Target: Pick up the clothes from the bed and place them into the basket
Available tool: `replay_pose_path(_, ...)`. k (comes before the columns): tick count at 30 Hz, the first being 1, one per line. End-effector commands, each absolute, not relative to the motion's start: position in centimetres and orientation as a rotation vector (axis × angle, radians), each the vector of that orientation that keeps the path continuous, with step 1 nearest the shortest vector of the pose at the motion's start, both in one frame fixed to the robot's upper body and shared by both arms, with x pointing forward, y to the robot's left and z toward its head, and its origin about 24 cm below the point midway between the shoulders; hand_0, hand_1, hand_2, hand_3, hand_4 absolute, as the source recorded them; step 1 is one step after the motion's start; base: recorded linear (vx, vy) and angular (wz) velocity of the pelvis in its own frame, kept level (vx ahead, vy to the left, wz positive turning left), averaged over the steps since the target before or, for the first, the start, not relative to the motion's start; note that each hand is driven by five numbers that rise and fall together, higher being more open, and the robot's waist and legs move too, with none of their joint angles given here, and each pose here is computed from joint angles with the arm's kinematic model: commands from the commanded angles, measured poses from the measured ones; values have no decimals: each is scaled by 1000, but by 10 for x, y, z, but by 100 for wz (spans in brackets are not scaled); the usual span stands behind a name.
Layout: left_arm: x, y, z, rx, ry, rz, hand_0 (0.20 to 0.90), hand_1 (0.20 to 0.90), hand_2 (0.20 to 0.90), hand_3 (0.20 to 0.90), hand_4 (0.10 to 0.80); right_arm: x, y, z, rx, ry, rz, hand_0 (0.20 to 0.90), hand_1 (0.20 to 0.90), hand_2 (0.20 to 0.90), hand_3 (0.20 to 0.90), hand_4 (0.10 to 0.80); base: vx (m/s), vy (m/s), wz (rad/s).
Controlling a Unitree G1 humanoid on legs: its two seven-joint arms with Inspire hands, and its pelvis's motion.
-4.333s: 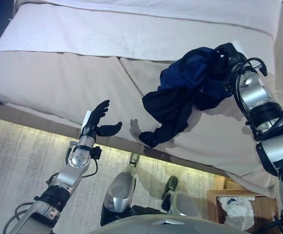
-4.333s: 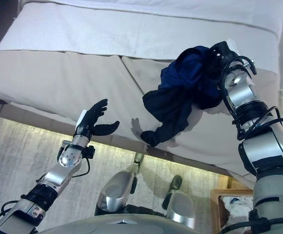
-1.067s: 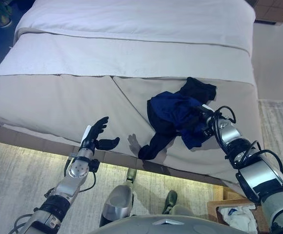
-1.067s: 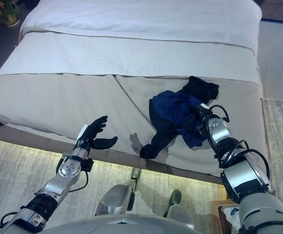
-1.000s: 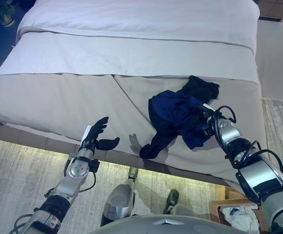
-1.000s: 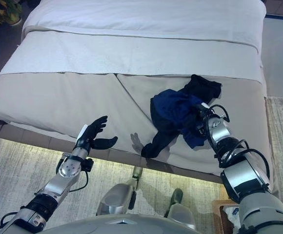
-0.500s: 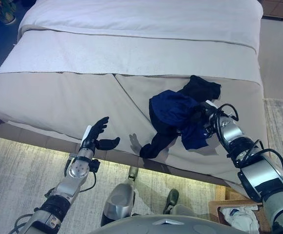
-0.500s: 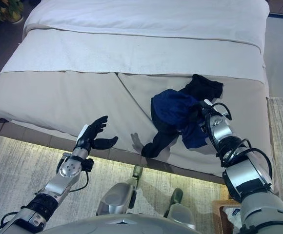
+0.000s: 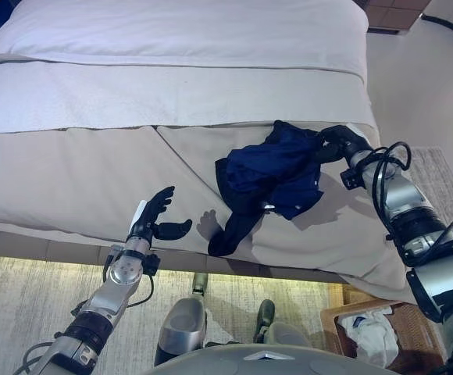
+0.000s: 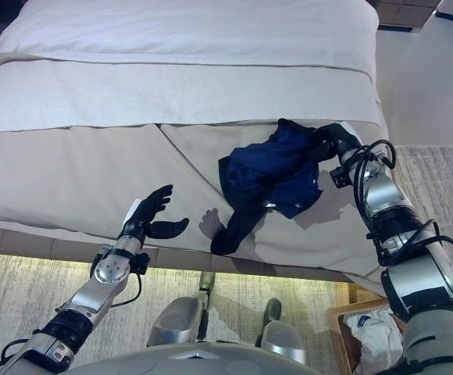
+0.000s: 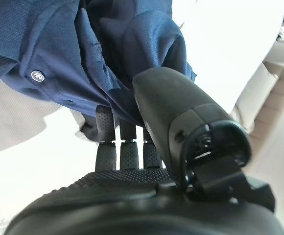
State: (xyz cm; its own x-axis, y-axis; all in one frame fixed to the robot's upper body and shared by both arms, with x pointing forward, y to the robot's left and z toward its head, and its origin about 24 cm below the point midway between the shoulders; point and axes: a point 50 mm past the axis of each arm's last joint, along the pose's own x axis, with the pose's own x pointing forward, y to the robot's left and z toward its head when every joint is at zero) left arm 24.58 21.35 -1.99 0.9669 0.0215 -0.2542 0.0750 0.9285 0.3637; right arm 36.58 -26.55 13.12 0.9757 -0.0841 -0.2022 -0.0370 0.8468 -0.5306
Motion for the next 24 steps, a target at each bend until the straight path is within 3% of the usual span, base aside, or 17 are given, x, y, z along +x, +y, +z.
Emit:
replay_pose_path(1,254,213,-1,416,108,-45,900,900,900,900,800,373,-275,202,-595,-7,-95,300,300,300,200,100,5,5,-5)
replay_pose_path(11,248,218,-11,425,147,-43,900,900,900,900,800,362,-295,253,-563,-159,-210,300,300,300,200,100,-10,10,-8)
replay_pose_path(24,249,215,-21,448,184,-66,900,900,900,900,800,321,-349,322,-555,-276,-464,300,300,300,200,100,-29,11,-20)
